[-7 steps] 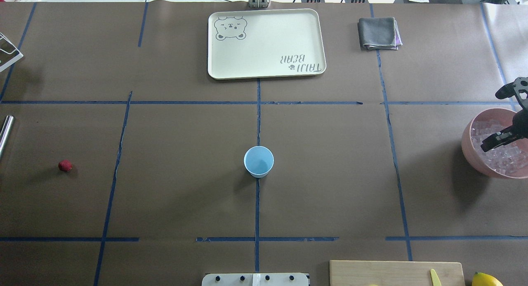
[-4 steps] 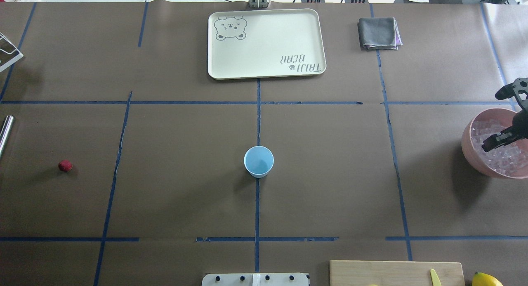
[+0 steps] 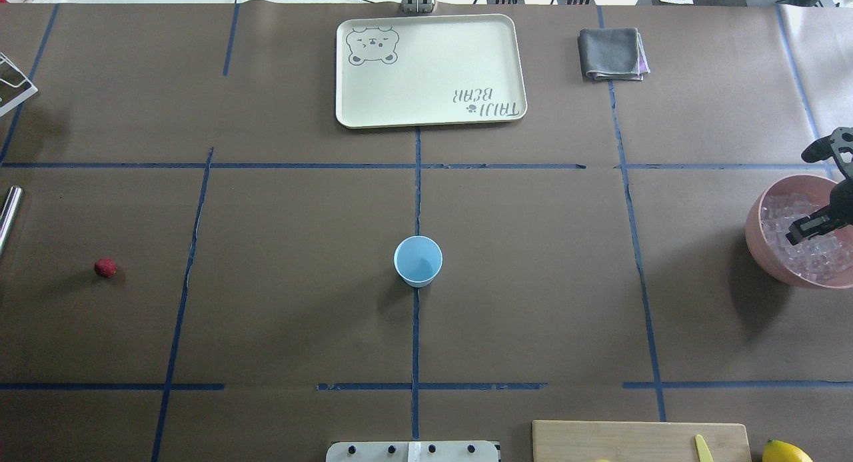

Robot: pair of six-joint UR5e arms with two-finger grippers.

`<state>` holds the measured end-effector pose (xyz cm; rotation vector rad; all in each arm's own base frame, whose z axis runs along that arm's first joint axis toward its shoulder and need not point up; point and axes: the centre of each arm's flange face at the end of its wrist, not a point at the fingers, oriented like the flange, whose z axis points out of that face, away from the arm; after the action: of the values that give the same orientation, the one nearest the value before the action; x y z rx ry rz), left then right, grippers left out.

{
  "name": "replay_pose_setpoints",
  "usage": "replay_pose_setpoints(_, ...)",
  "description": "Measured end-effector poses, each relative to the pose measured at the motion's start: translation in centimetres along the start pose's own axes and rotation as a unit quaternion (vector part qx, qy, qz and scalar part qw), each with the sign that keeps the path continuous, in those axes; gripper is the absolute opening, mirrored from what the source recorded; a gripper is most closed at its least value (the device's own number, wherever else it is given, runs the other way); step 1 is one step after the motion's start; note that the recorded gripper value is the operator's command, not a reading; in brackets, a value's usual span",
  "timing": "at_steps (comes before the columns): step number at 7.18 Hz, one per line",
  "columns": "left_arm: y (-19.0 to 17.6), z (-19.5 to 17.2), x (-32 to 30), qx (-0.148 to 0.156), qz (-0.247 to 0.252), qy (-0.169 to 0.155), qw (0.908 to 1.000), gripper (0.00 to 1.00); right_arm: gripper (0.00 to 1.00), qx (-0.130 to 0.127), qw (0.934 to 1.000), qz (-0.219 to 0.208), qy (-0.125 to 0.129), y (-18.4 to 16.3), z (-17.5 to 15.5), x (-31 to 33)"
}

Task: Mash ice and strawberries in cup
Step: 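Lower the right gripper into the pink bowl and grasp an ice cube, then carry the ice cube with the right gripper over the blue cup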

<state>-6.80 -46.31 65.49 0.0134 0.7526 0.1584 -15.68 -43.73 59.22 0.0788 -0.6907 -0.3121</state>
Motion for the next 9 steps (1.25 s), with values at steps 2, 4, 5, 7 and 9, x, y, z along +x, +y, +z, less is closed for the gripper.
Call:
replay_pose_setpoints(2, 0.0, 0.0, 0.0, 0.000, 0.001, 0.000, 1.0000, 1.00, 0.04, 0.006, 1.0000, -0.002, -0.004, -0.2, -0.8, -0.3)
replay_pose_setpoints(4, 0.0, 0.0, 0.1, 0.001, 0.001, 0.000, 1.0000, 1.00, 0.00, 0.025, 0.9996, 0.004, -0.013, -1.6, -4.7, -1.8)
replay_pose_setpoints(5, 0.0, 0.0, 0.1, 0.001, 0.001, 0.000, 1.0000, 1.00, 0.00, 0.040, 0.9991, 0.003, -0.016, -2.8, -7.6, -3.7)
replay_pose_setpoints(7, 0.0, -0.2, 0.2, 0.002, 0.002, 0.000, 1.0000, 1.00, 0.00, 0.071, 0.9967, 0.025, -0.030, -5.1, -11.7, -7.9)
replay_pose_setpoints(9, -0.1, -0.3, 0.3, 0.003, 0.003, -0.001, 1.0000, 1.00, 0.00, 0.067, 0.9948, 0.054, -0.053, -8.8, -12.5, -16.9)
